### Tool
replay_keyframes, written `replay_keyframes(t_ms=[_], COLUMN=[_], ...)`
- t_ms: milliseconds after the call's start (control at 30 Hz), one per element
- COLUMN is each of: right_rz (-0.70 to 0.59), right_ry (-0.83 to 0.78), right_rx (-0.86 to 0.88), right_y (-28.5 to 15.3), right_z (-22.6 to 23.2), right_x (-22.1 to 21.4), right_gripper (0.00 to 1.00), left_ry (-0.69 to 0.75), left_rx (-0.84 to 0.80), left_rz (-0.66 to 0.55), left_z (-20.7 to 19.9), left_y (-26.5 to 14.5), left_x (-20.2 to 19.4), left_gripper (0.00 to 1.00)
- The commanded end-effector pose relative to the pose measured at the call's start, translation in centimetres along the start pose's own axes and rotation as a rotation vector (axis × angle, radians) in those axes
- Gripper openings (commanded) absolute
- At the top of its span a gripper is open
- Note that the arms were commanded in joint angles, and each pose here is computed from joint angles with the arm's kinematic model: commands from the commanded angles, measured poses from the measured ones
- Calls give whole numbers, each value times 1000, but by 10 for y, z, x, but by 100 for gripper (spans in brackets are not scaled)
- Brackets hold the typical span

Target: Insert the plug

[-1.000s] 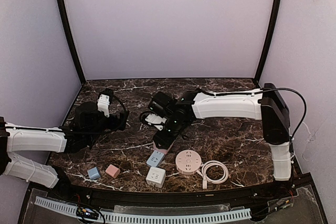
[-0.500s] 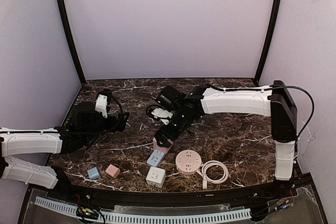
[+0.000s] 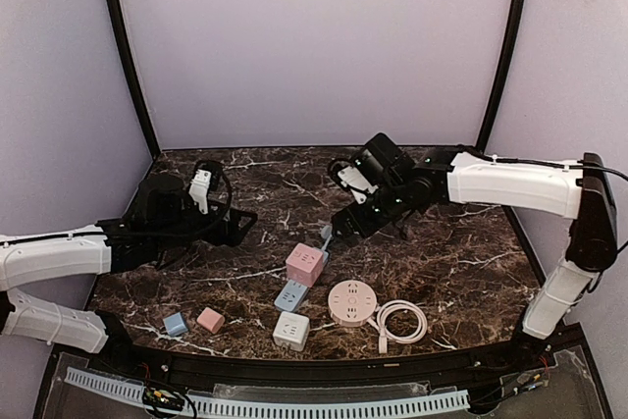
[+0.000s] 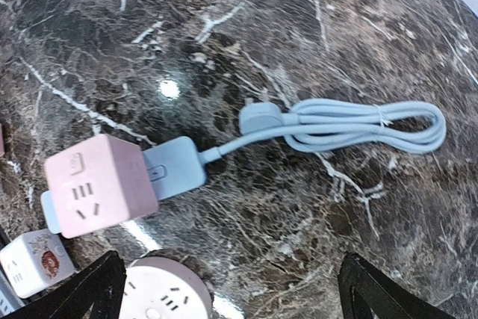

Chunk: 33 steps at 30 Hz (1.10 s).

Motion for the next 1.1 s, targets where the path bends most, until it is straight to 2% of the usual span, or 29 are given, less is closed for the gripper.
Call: replay_keyframes(t_ms=[0,233,500,800,1067], right_rz=[-106,-182,-217,-244,-263], right_ry=[117,206,236,227,217], right_rx=[-108,-217,-263,-256,-240], right_y=[-12,-31,-41,-46,-49], right_z=[-27,-49,-59,-63,-63], right_x=[2,-4,-17,-24,-27], right_gripper=[99,99,99,98,99], left_ry=[-52,57,150,209,246], left_rx=[-141,-213,-223,-239,-164], left_rz=[132,276,470,567,654], left_z=[-27,-77,-99,-120,-123], left_y=[-1,6,37,63,89], left_x=[1,2,-20,-31,-47], left_gripper=[100,100,100,100,93])
Point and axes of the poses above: each gripper's point midway between its finger pads, its own y axis out along the fingers, its own z axis along the line the jaws close on, x = y × z, the point moved 6 cm from there along -y, back along the fingers, and after that the axes turned 7 degrees about y, right-handed, at the moved point
